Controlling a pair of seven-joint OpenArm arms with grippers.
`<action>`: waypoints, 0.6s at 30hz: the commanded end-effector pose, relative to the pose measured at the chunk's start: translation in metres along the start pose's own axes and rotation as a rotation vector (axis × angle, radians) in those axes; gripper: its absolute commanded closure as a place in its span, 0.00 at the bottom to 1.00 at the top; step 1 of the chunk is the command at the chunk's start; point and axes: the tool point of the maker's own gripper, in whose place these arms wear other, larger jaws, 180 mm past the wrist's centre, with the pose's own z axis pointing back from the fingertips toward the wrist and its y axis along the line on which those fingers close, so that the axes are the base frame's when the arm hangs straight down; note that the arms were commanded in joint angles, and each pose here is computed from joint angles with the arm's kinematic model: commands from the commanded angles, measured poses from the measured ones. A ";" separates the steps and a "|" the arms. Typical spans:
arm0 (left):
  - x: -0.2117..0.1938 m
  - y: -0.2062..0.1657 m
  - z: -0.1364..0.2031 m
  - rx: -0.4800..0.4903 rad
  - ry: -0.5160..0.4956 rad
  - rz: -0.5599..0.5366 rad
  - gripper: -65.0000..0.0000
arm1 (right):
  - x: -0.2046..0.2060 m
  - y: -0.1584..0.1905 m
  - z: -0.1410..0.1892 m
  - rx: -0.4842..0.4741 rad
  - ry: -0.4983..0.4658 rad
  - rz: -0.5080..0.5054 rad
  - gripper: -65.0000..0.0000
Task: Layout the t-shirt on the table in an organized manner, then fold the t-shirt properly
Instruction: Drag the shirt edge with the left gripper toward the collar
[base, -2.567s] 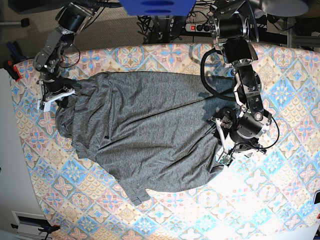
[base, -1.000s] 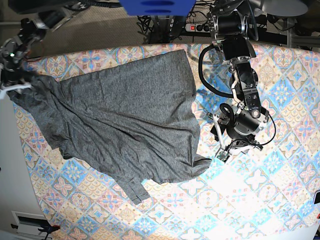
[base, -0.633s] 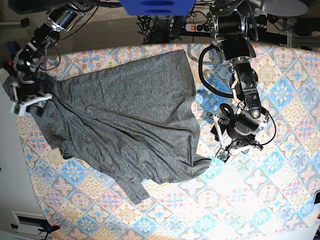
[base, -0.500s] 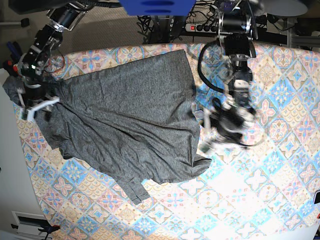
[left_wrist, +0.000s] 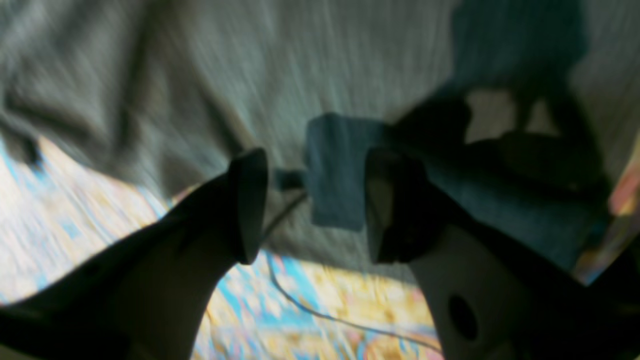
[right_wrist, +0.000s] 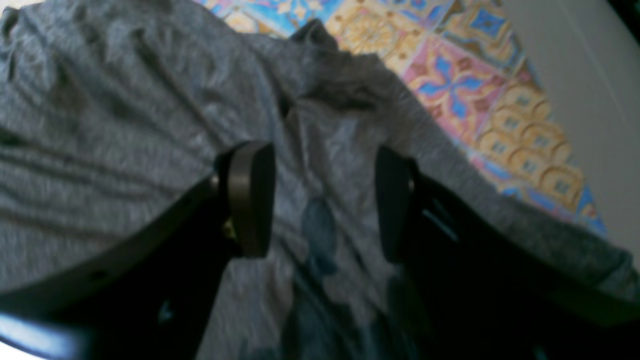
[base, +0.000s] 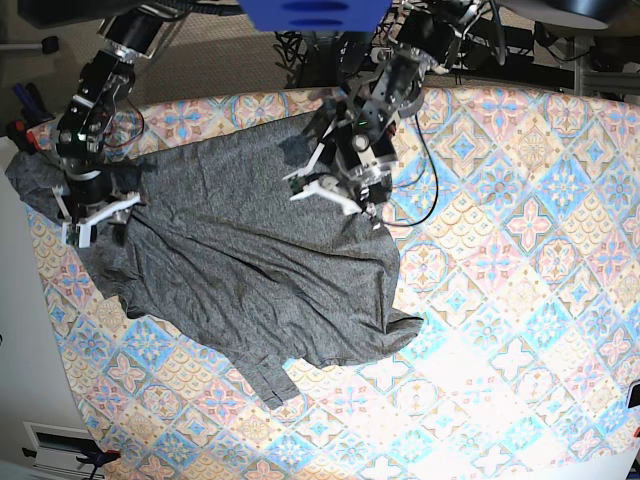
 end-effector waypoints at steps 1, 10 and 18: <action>0.004 0.005 0.002 0.023 -0.011 -0.008 0.53 | 0.019 -0.006 0.002 -0.013 -0.062 0.010 0.53; -0.049 -0.019 -0.015 -0.026 0.126 -0.118 1.00 | 0.021 -0.006 0.003 -0.015 -0.063 0.012 0.53; -0.140 -0.006 -0.018 -0.025 0.350 -0.111 1.00 | 0.021 -0.026 0.009 -0.067 -0.070 -0.010 0.53</action>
